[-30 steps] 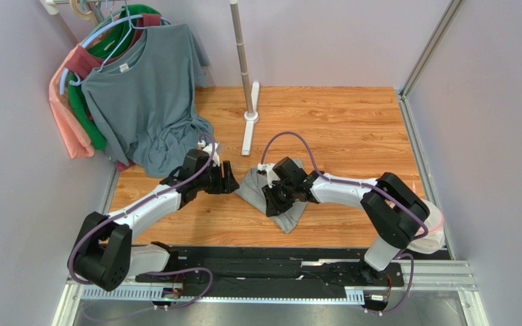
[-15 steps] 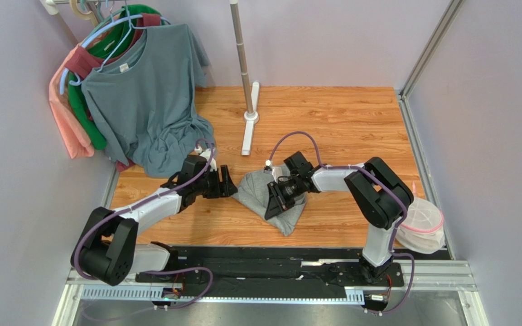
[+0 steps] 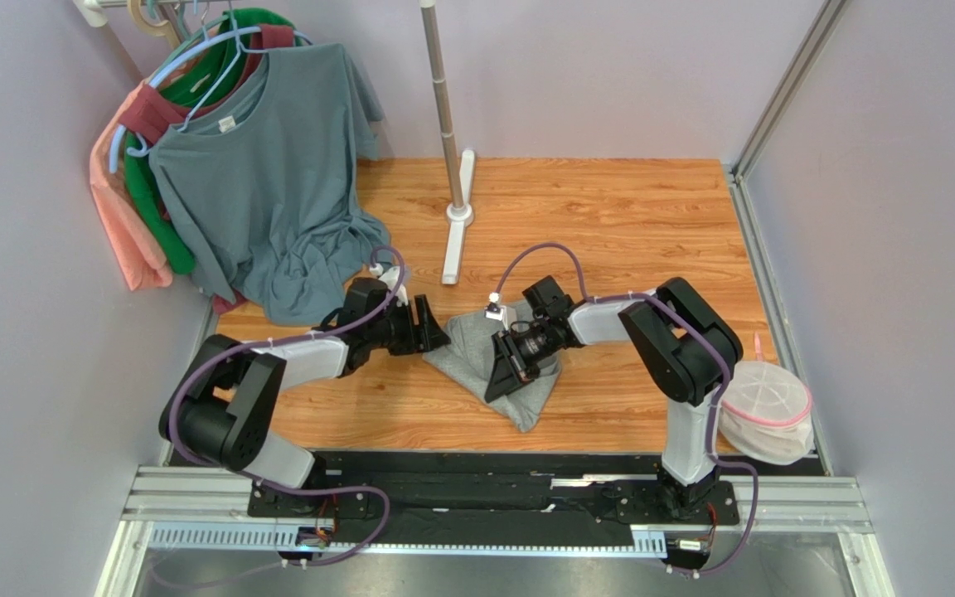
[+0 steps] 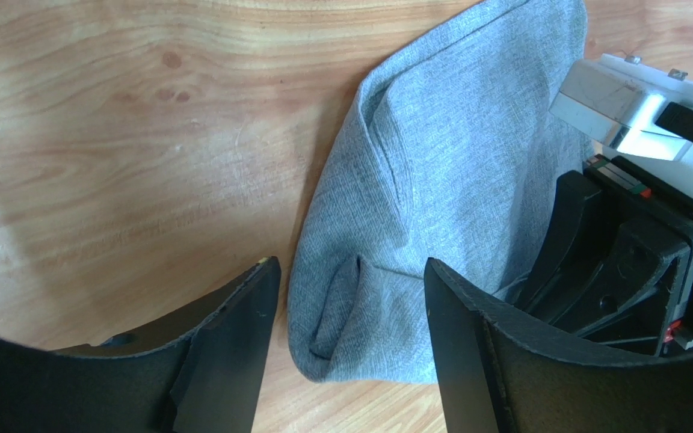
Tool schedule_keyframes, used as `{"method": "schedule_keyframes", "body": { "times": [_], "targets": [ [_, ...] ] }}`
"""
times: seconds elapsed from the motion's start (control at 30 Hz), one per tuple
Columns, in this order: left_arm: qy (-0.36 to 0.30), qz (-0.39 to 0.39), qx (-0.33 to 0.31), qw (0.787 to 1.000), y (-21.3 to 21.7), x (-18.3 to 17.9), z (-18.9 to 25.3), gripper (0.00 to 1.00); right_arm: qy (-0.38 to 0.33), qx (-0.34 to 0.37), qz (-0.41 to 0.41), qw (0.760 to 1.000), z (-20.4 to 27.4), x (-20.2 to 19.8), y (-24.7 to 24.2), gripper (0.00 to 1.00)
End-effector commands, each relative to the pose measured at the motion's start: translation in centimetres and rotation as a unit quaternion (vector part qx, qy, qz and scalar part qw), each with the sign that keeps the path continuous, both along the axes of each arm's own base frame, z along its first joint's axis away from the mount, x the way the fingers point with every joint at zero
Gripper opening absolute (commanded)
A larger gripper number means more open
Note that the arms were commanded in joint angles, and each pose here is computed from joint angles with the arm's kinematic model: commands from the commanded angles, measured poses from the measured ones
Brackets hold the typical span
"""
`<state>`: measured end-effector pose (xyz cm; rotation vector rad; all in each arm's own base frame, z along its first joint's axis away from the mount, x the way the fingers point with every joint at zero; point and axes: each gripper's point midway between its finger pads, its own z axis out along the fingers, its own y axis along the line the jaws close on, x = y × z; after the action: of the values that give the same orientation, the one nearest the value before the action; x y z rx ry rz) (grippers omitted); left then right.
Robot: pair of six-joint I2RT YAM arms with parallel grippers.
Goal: Fold the napkin, place the utensils inside, and roll it up
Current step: Roll the napkin with the utensil
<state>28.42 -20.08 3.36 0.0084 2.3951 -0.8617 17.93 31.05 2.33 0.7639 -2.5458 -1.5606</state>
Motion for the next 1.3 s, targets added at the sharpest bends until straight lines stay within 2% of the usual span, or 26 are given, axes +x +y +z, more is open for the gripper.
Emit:
{"method": "schedule_keyframes", "body": {
  "times": [0.0, 0.07, 0.1, 0.27, 0.3, 0.37, 0.4, 0.43, 0.53, 0.73, 0.8, 0.83, 0.9, 0.93, 0.97, 1.1, 1.13, 1.27],
  "targets": [
    [0.019, 0.0, -0.001, 1.0, 0.0, 0.3, -1.2, 0.64, 0.007, -0.056, -0.009, 0.998, -3.0, -0.4, -1.3, 0.1],
    [0.031, -0.008, -0.005, 0.999, -0.3, 0.0, -1.6, 0.55, 0.005, -0.056, -0.01, 0.998, -3.0, -0.3, -1.4, 0.1],
    [0.035, -0.011, -0.006, 0.999, -0.4, -0.1, -1.8, 0.45, 0.003, -0.055, -0.01, 0.998, -3.0, -0.3, -1.4, 0.1],
    [0.055, -0.021, -0.008, 0.998, -0.5, -0.9, -2.7, 0.26, -0.009, -0.058, -0.016, 0.998, -2.7, 0.3, -1.3, 0.12],
    [0.056, -0.021, -0.007, 0.998, -0.5, -1.0, -2.7, 0.19, -0.011, -0.057, -0.016, 0.998, -2.5, 0.4, -1.3, 0.12],
    [0.066, -0.024, -0.002, 0.998, -0.4, -1.3, -2.9, 0.1, -0.022, -0.054, -0.02, 0.998, -1.9, 0.8, -1.1, 0.17],
    [0.068, -0.024, 0.001, 0.997, -0.3, -1.4, -2.9, 0.0, -0.027, -0.054, -0.02, 0.998, -1.5, 1.0, -1.0, 0.21],
    [0.079, -0.022, 0.011, 0.997, 0.0, -1.5, -3.1, 0.0, -0.035, -0.054, -0.02, 0.998, -1.2, 1.2, -1.0, 0.32],
    [0.1, -0.019, 0.033, 0.994, 0.6, -2.0, -3.4, 0.0, -0.069, -0.06, -0.023, 0.996, 0.6, 2.1, -1.1, 0.47],
    [0.137, -0.02, 0.059, 0.989, 1.3, -2.9, -3.6, 0.0, -0.179, -0.089, -0.069, 0.977, 6.1, 4.0, -2.6, 0.52],
    [0.15, -0.023, 0.067, 0.986, 1.5, -3.2, -3.8, 0.0, -0.238, -0.125, -0.107, 0.957, 7.1, 5.2, -3.7, 0.53],
    [0.15, -0.024, 0.068, 0.986, 1.4, -3.1, -3.7, 0.0, -0.299, -0.148, -0.132, 0.933, 8.5, 5.5, -4.4, 0.53],
    [0.157, -0.024, 0.071, 0.985, 1.5, -3.2, -3.8, 0.0, -0.353, -0.172, -0.149, 0.908, 9.2, 5.4, -4.9, 0.53],
    [0.16, -0.025, 0.074, 0.984, 1.5, -3.1, -3.9, 0.0, -0.385, -0.165, -0.138, 0.897, 10.3, 4.0, -4.1, 0.53],
    [0.165, -0.028, 0.076, 0.983, 1.5, -3.1, -4.0, 0.0, -0.414, -0.205, -0.157, 0.873, 9.6, 4.4, -5.3, 0.53],
    [0.181, -0.033, 0.086, 0.979, 1.6, -3.3, -4.8, 0.0, -0.477, -0.222, -0.126, 0.841, 8.3, 1.1, -4.2, 0.54],
    [0.186, -0.033, 0.09, 0.978, 1.7, -3.4, -5.2, 0.0, -0.492, -0.237, -0.134, 0.827, 8.1, 1.3, -4.5, 0.54],
    [0.19, -0.037, 0.096, 0.976, 1.8, -3.5, -5.7, 0.0, -0.523, -0.274, -0.118, 0.798, 5.8, 0.3, -4.5, 0.56]
  ]
}}
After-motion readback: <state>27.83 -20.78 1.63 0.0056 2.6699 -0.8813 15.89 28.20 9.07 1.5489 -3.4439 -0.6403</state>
